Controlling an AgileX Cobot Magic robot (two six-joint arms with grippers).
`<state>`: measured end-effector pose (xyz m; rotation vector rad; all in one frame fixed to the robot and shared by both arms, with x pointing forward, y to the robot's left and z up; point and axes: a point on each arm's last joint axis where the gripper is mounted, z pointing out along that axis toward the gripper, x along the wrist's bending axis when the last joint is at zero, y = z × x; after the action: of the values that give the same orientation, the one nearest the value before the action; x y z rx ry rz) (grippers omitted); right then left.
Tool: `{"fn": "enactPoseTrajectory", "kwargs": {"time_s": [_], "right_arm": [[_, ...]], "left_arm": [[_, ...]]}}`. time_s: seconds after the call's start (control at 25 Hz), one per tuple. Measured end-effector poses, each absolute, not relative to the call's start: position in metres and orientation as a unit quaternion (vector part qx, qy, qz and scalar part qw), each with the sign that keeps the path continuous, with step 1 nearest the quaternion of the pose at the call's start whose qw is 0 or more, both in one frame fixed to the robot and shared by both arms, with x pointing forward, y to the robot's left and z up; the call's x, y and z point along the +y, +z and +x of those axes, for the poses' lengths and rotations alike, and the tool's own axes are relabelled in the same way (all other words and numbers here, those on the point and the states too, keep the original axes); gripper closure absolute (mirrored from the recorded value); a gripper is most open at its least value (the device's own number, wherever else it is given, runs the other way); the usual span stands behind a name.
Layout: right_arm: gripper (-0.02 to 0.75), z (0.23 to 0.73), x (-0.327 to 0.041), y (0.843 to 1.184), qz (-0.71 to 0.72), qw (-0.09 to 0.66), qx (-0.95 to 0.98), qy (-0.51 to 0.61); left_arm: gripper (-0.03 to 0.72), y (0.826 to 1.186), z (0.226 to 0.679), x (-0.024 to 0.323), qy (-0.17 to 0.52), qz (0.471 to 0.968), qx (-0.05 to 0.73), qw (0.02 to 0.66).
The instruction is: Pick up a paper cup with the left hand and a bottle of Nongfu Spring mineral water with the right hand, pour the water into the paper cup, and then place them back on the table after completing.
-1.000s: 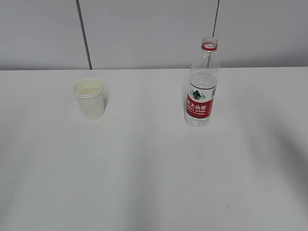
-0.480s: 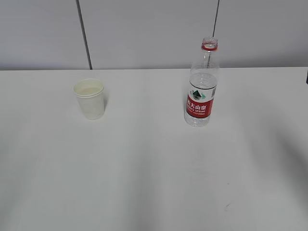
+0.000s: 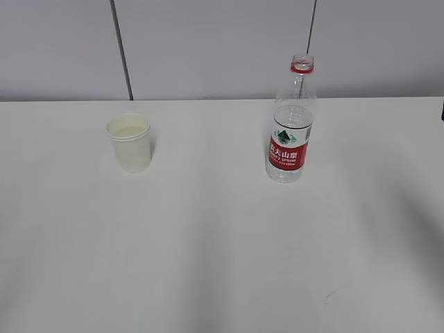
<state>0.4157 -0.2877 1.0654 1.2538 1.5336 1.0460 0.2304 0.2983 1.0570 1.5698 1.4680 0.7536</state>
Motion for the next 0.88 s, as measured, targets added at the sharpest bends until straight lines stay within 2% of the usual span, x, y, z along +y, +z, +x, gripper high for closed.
{"fn": "enactPoseTrajectory", "kwargs": {"time_s": [0.88], "right_arm": [[0.151,0.4156,-0.2878,1.0655,0.504,0.436,0.616,0.420]], "left_arm": [[0.251,1.0563,0.2286,0.2990,0.310,0.633,0.575,0.415]]}}
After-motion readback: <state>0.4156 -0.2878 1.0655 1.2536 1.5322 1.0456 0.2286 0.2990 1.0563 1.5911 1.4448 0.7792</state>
